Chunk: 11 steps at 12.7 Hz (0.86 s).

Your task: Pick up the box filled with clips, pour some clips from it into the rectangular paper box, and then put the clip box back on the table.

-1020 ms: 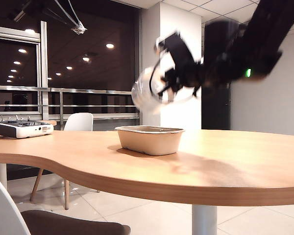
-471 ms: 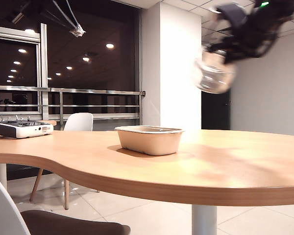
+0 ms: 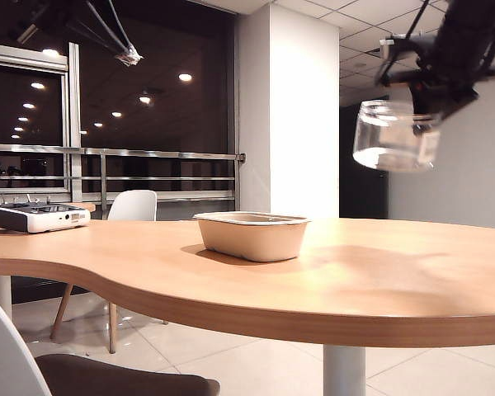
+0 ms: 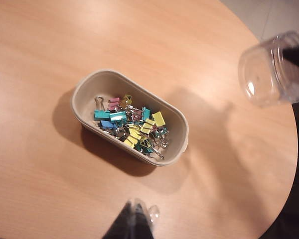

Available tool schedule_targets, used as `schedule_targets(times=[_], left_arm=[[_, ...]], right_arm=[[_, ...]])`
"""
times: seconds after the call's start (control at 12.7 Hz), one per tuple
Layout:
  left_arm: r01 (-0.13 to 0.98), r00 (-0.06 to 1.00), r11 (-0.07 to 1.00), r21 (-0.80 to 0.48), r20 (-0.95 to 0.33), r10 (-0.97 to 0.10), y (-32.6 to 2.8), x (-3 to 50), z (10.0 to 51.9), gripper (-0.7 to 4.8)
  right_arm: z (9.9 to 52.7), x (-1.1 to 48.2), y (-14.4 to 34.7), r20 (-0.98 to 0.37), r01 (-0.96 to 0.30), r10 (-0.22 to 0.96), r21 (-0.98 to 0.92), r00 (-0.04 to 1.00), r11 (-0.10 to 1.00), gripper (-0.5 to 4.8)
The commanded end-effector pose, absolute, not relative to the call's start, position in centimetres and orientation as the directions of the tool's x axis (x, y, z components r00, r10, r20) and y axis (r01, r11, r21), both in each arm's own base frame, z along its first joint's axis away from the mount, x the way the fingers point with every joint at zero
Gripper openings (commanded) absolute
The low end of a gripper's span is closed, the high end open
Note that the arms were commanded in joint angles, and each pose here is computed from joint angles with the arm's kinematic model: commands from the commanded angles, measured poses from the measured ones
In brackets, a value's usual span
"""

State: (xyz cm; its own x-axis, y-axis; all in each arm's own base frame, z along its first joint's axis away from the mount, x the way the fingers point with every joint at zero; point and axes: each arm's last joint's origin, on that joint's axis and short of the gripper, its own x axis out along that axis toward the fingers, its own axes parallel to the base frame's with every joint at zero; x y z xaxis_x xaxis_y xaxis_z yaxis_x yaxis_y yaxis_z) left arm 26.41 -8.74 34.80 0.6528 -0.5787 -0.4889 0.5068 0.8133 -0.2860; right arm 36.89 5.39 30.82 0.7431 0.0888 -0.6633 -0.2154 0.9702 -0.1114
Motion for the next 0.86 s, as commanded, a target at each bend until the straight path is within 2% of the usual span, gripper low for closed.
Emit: schedule_targets(times=[0.08,0.47,0.71,0.86], left_arm=[[0.512,0.654,0.81,-0.286,-0.481,-0.584,-8.7,26.3,35.0,-0.06],[0.512,0.652,0.81,-0.287,-0.484,-0.584,-8.7,26.3,34.9,-0.06],[0.51,0.65,0.81,-0.288,-0.487,-0.583,-8.7,26.3,34.9,-0.06],[0.51,0.651,0.81,-0.288,-0.487,-0.583,-8.7,26.3,34.9,-0.06]], right_arm=[[27.2,39.2,5.1,-0.719,-0.198,0.063,-0.105,0.692,0.975,-0.03],[22.5,42.6,4.4,-0.773,-0.168,0.041,-0.085,0.633,0.982,-0.03],[24.5,43.2,4.5,-0.749,-0.166,0.045,-0.087,0.661,0.982,2.31],[25.1,43.3,4.5,-0.739,-0.165,0.047,-0.087,0.672,0.982,2.3]])
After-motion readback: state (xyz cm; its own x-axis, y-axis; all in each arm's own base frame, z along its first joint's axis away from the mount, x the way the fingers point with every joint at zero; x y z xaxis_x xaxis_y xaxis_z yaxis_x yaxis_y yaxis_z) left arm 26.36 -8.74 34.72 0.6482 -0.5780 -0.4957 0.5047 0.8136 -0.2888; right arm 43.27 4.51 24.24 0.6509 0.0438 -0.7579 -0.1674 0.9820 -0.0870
